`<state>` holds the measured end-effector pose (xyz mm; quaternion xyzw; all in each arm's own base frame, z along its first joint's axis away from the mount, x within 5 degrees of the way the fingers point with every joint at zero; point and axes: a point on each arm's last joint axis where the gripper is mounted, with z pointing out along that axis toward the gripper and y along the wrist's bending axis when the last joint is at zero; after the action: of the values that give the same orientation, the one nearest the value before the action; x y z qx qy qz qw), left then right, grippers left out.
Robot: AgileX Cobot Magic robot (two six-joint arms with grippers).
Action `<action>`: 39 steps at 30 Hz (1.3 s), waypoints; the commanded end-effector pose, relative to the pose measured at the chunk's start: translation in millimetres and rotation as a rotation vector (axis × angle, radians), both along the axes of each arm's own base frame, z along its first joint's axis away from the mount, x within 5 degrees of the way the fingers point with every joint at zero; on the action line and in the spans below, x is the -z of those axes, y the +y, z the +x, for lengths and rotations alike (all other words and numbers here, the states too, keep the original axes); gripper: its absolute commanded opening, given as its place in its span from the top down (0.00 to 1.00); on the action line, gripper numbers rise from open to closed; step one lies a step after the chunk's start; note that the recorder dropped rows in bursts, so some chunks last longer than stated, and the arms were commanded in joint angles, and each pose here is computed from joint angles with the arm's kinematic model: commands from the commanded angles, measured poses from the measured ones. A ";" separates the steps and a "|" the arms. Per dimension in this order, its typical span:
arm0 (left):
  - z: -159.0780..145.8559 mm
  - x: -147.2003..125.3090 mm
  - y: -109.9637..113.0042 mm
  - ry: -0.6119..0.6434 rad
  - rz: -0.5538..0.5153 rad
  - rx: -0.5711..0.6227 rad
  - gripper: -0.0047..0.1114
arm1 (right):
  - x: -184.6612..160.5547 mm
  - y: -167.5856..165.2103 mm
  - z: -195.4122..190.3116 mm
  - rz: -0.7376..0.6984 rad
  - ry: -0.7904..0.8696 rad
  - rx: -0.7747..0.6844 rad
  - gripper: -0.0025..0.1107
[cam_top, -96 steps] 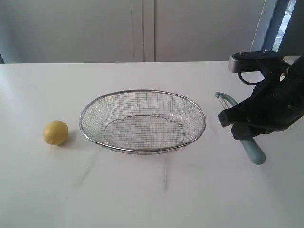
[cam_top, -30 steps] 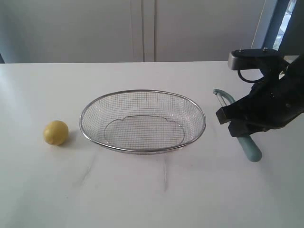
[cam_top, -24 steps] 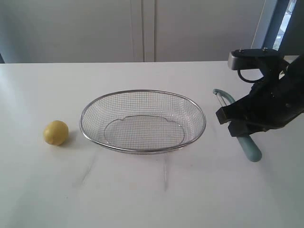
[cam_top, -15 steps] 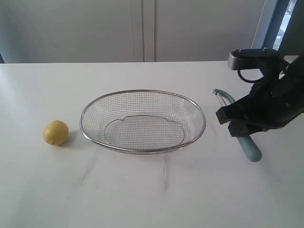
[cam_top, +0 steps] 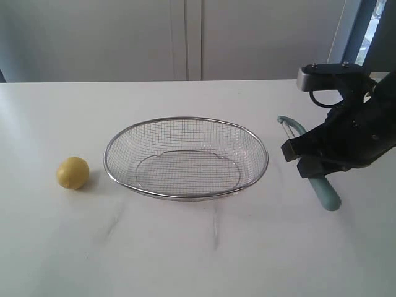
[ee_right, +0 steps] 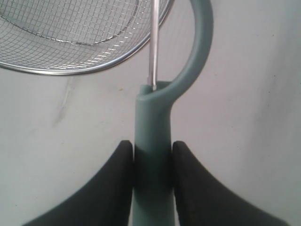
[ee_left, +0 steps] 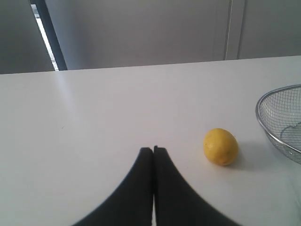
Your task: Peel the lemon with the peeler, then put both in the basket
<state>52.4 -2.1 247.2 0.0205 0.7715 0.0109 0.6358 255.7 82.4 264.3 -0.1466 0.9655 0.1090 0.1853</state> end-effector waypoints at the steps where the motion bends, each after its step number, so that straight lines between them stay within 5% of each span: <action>1: 0.1 -11.3 -1.0 0.068 -0.009 0.008 0.96 | -4.2 -0.8 -0.1 0.007 -0.024 -0.004 0.98; 25: 47.0 -44.6 -1.3 0.476 -0.018 0.036 0.96 | -4.7 0.7 0.0 0.029 -0.022 0.006 0.98; 39: 112.0 -40.2 0.1 0.790 -0.032 0.049 0.96 | -4.7 0.7 0.0 0.030 -0.021 0.007 0.98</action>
<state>157.7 -1.8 288.7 0.0331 0.9484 -0.0198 0.3146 255.6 83.8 264.7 -0.1409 0.9652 0.1184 0.1856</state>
